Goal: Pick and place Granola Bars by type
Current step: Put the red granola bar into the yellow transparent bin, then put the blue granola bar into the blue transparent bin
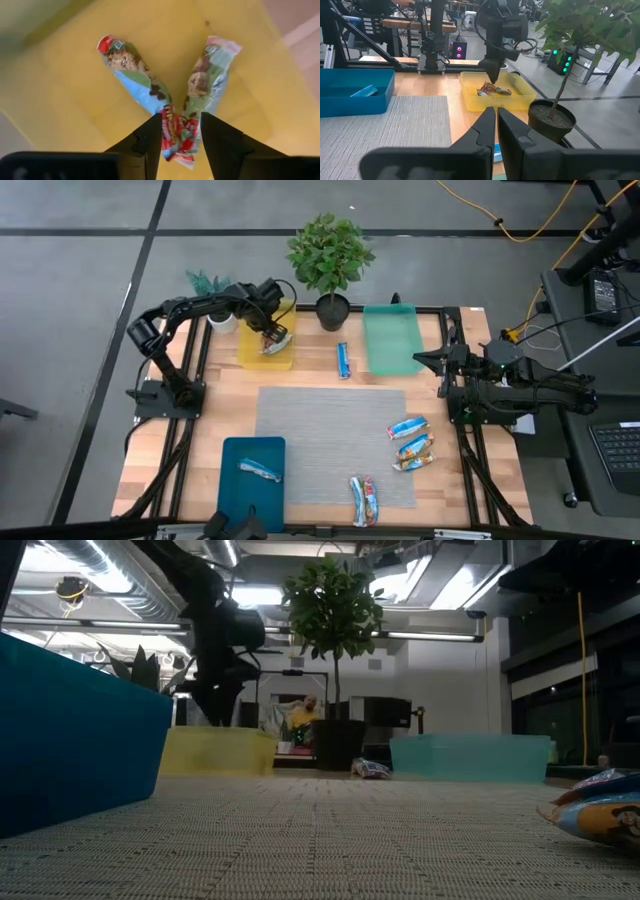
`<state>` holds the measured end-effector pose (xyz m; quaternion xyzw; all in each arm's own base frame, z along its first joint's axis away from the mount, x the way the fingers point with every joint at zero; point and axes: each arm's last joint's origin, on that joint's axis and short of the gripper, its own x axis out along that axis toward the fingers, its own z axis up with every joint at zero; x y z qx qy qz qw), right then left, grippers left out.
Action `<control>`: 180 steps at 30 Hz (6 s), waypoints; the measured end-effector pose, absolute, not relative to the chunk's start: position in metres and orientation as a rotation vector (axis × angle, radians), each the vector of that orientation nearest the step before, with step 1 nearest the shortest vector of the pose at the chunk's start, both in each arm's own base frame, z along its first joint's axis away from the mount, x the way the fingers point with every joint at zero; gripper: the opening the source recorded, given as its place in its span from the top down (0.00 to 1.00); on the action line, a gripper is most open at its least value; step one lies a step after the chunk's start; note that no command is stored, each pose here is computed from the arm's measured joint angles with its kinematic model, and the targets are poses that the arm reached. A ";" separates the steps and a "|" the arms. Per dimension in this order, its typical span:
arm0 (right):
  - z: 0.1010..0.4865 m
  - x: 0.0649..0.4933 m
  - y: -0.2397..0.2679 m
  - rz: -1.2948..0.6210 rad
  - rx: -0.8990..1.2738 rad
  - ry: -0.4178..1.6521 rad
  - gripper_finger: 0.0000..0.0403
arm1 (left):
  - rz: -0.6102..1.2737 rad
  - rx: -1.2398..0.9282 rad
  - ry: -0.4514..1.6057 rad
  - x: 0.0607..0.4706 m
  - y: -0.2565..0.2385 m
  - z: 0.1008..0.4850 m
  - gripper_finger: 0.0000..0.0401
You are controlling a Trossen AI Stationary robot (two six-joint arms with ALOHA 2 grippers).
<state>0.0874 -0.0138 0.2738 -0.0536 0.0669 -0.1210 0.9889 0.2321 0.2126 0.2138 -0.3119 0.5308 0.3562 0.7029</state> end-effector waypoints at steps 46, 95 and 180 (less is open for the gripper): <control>0.334 0.207 -0.036 -0.312 0.085 0.434 0.52 | 0.691 -0.305 0.543 0.221 0.053 0.383 0.68; 0.168 0.332 -0.090 -0.544 0.682 0.937 0.33 | 0.548 -0.149 0.449 0.192 0.033 0.408 0.68; 0.184 0.388 -0.103 -0.473 0.567 1.137 0.92 | 0.543 -0.134 0.447 0.193 0.033 0.408 0.68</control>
